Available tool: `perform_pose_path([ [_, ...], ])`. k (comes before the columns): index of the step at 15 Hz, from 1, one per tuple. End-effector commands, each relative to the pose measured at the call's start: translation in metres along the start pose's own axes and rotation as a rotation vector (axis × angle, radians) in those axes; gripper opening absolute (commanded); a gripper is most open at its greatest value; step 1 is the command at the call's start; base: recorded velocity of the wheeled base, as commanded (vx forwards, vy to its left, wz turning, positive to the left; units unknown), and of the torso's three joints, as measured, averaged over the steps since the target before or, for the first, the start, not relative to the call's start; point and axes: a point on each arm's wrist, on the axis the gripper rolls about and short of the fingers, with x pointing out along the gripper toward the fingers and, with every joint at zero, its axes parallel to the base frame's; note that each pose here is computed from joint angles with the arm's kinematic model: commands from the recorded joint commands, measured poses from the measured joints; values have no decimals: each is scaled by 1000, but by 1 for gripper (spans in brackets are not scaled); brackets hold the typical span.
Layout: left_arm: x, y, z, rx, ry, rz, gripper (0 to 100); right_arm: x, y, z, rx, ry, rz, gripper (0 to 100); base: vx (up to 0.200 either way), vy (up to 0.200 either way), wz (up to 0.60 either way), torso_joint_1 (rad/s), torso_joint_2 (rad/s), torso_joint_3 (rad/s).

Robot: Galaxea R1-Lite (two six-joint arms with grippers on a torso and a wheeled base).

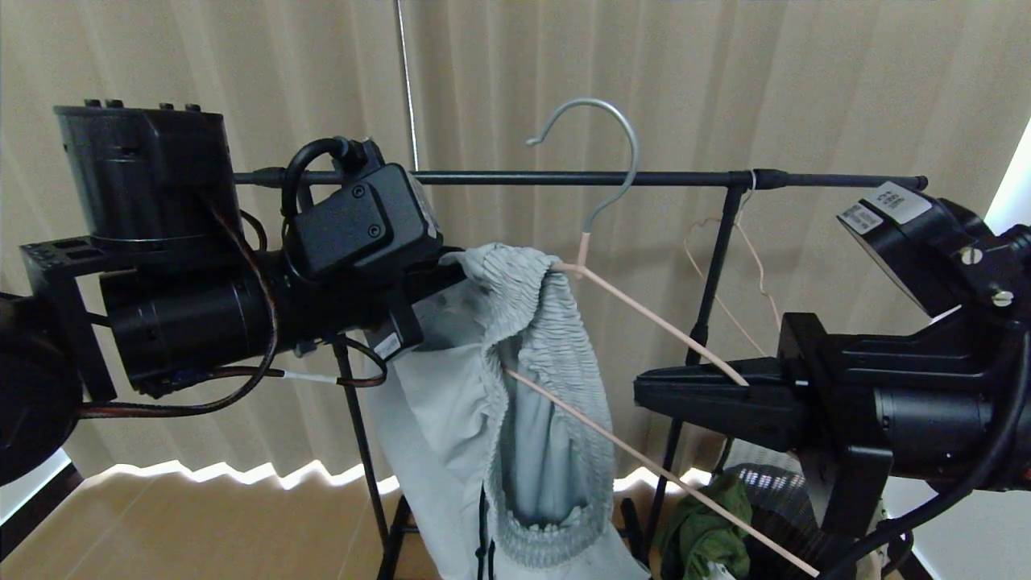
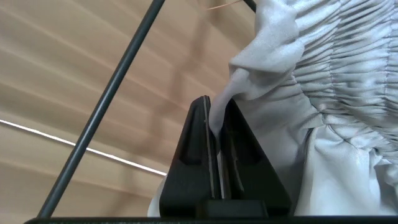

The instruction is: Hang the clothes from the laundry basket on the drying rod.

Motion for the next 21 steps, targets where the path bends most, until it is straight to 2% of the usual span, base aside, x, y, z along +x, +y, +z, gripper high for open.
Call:
perform_pose_path([
  [1,1,0,-1,-1,6,-1,0,-2,1,0,-2,-4,2,0,0,0,0,0,0,0],
  [7,0,-1,-2,-1,8,1,0,-2,1,0,0,3,0,0,0,0,0,0,0,0],
  [8,0,-1,-1,-1,7,3,100,-1,1,-1,0,4,0,0,0,0,0,0,0,0],
  [11,-1,-2,0,-2,-1,-4,100,-1,0,-2,3,9,1,0,0,0,0,0,0,0],
  [13,0,-3,2,0,-36,-31,100,2,-1,-3,8,19,13,0,0,0,0,0,0,0],
  [15,1,-3,3,-1,-66,-55,100,4,0,-4,12,25,72,0,0,0,0,0,0,0],
  [17,2,-2,2,-2,-68,-58,100,11,0,-7,4,44,100,0,0,0,0,0,0,0],
  [20,4,-3,0,-11,-125,-121,100,18,6,-9,-26,56,144,0,0,0,0,0,0,0],
  [21,4,-4,-2,-14,-125,-129,100,18,8,-8,-28,53,169,0,0,0,0,0,0,0],
])
